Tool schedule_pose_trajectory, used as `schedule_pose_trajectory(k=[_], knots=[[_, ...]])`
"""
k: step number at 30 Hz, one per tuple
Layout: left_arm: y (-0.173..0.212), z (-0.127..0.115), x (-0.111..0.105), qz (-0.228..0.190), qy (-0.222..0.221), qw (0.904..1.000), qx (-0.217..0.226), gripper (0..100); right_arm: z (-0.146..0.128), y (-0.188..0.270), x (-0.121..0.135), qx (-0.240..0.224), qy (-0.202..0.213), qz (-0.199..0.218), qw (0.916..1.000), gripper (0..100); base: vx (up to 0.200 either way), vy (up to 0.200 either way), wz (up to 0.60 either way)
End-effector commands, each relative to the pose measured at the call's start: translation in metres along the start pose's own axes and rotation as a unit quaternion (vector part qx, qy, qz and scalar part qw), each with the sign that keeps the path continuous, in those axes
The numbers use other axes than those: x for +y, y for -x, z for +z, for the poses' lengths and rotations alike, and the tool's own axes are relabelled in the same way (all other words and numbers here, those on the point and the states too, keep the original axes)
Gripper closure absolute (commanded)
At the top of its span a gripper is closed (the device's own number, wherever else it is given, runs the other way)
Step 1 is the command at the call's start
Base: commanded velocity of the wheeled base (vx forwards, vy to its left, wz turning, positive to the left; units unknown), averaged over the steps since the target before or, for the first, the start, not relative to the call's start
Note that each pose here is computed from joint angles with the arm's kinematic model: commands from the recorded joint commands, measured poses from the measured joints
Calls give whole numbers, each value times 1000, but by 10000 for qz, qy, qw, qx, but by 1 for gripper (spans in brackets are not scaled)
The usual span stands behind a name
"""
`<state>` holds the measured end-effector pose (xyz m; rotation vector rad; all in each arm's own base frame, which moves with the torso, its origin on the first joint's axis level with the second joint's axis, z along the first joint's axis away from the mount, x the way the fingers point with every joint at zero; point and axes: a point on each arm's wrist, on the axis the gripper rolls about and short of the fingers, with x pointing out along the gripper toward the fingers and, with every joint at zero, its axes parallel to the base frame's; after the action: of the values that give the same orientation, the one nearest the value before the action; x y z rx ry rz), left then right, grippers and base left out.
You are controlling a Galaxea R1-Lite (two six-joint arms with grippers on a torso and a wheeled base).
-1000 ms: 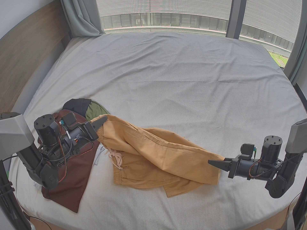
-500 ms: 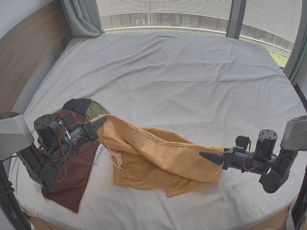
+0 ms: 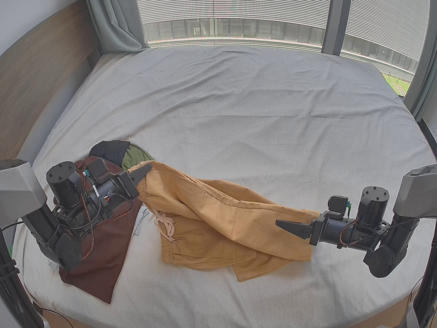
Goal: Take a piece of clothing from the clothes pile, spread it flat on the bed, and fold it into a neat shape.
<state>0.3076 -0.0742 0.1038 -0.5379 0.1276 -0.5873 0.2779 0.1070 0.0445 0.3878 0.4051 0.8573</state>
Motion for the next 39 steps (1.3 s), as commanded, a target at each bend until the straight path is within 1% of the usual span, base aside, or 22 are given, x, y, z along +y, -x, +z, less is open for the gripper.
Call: schedule_pose_trajectory(k=[1, 2, 3, 17, 22, 27, 30, 34, 39], knots=[[0, 1, -1, -18, 1, 10000, -16, 100, 2, -3, 0, -74, 26, -50, 10000, 0, 0, 0, 0], [0, 0, -1, -14, -3, 10000, -10, 100, 3, -4, 0, -103, 39, -72, 9999, 0, 0, 0, 0], [0, 1, -1, -18, -6, 10000, -16, 100, 3, -4, -1, -109, 35, -103, 9999, 100, 0, 0, 0], [-1, -1, -3, -53, 21, 10000, 14, 100, 7, -4, 1, -183, 85, -80, 9998, 100, 0, 0, 0], [-1, 5, -8, -174, -35, 9998, -78, 100, 23, -3, 8, -473, 299, 29, 9984, 100, 0, 0, 0], [-2, 7, -10, -301, -129, 9994, -67, 100, 36, 5, 19, -684, 449, 123, 9966, 100, 0, 0, 0], [-1, 9, -9, -379, -309, 9988, -39, 100, 43, 9, 29, -797, 550, 227, 9950, 100, 0, 0, 0], [0, 9, -6, -406, -694, 9968, -11, 100, 49, 10, 39, -895, 647, 350, 9933, 100, 0, 0, 0], [0, 8, -8, -430, -774, 9961, 5, 100, 50, 11, 43, -915, 689, 398, 9926, 100, 0, 0, 0]])
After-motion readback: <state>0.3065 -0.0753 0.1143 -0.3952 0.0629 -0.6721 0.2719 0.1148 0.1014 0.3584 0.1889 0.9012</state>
